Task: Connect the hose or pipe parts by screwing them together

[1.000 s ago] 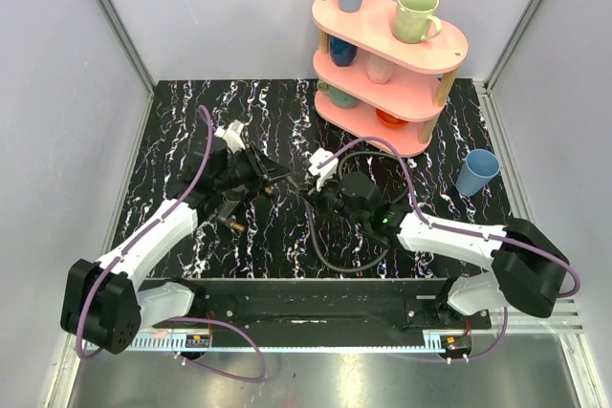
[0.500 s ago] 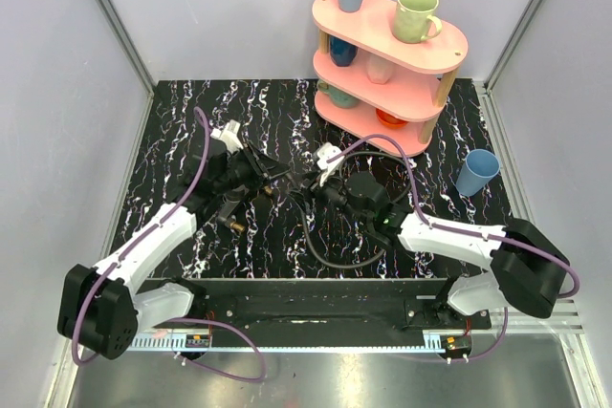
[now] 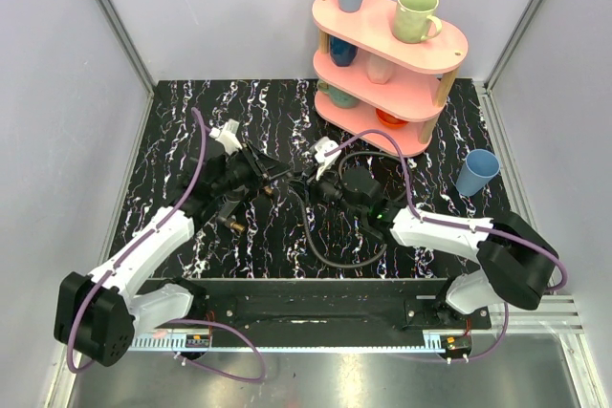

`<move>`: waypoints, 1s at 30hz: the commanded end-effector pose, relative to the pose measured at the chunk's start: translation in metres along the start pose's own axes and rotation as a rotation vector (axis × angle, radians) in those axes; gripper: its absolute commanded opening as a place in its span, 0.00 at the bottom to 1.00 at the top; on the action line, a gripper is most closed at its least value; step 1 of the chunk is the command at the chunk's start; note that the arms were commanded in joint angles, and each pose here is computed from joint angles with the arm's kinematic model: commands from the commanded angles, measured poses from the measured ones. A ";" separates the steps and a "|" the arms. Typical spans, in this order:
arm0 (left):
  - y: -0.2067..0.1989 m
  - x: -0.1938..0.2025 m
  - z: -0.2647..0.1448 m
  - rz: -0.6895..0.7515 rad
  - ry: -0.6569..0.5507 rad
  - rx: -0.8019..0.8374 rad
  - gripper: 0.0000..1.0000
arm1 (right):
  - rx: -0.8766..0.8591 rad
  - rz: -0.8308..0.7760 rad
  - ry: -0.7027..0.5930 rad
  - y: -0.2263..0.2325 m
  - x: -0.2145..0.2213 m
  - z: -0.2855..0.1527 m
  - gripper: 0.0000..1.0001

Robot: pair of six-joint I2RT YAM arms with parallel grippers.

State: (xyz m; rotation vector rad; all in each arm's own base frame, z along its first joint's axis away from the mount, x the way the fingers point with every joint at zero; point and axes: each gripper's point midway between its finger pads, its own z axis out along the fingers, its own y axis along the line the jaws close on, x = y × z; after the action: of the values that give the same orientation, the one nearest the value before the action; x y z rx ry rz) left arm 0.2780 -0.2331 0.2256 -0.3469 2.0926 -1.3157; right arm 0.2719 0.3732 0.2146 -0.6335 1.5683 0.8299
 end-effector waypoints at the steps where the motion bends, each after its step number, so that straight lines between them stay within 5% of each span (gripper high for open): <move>1: -0.020 -0.007 -0.006 0.018 -0.038 0.068 0.00 | -0.027 0.007 -0.118 0.006 -0.037 0.008 0.34; 10: -0.019 -0.004 -0.005 0.012 -0.033 0.068 0.00 | -0.042 0.000 -0.137 0.008 -0.042 0.010 0.34; 15: -0.016 -0.004 -0.005 0.027 -0.037 0.060 0.00 | -0.058 -0.018 -0.127 0.011 -0.040 0.006 0.06; 17: -0.017 -0.007 -0.007 0.045 -0.050 0.053 0.09 | -0.057 -0.019 -0.115 0.010 -0.037 0.003 0.01; 18: -0.017 -0.009 -0.007 0.048 -0.058 0.042 0.25 | -0.056 -0.024 -0.106 0.009 -0.034 0.001 0.00; 22: -0.029 -0.018 -0.010 0.111 -0.076 0.045 0.60 | -0.063 -0.049 -0.056 0.008 -0.015 -0.008 0.00; 25: -0.028 -0.016 -0.014 0.162 -0.058 0.032 0.72 | -0.064 -0.065 -0.042 0.007 -0.008 -0.015 0.00; 30: -0.025 -0.009 -0.014 0.188 -0.021 0.031 0.70 | -0.075 -0.076 -0.032 0.009 -0.011 -0.017 0.00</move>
State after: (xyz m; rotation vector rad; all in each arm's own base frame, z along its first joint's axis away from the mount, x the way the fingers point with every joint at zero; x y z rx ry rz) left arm 0.2752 -0.2275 0.2312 -0.2474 2.0940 -1.2230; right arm 0.2601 0.3646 0.2001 -0.7125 1.5654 0.8224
